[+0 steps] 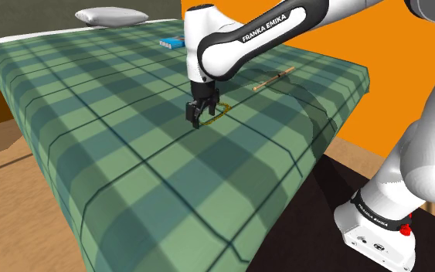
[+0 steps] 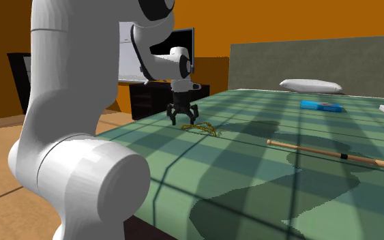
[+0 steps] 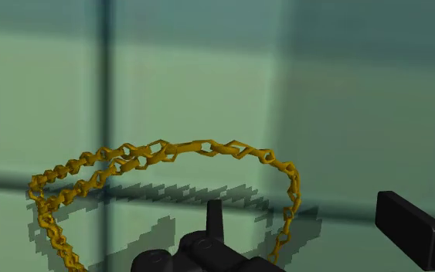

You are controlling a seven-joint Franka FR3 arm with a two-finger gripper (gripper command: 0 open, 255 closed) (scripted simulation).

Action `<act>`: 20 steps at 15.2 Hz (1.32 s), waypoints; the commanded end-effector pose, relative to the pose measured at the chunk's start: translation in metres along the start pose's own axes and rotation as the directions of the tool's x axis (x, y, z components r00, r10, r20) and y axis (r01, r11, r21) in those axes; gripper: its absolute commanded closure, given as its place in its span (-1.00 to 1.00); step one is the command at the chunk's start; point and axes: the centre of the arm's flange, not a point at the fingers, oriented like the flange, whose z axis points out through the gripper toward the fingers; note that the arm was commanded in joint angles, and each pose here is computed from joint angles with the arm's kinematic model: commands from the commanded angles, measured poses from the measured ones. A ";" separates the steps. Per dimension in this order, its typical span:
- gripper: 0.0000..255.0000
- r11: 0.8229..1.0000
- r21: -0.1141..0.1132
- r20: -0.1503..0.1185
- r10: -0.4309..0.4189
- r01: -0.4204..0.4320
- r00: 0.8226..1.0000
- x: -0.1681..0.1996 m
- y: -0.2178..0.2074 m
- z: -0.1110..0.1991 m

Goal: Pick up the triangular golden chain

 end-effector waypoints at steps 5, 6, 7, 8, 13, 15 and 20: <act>1.00 1.000 0.000 0.000 0.000 0.000 1.000 -0.001 0.000 0.014; 1.00 1.000 0.000 0.000 0.000 0.000 1.000 -0.001 0.000 0.014; 1.00 1.000 0.000 0.000 0.000 0.000 1.000 -0.001 -0.001 0.015; 1.00 1.000 0.000 0.000 0.000 0.000 1.000 0.000 -0.001 0.014; 1.00 1.000 0.000 0.000 0.000 0.000 1.000 0.000 -0.001 0.015; 1.00 1.000 0.000 0.000 0.000 0.000 1.000 0.000 0.000 0.004; 1.00 1.000 0.000 0.000 0.000 0.000 1.000 -0.001 0.001 -0.022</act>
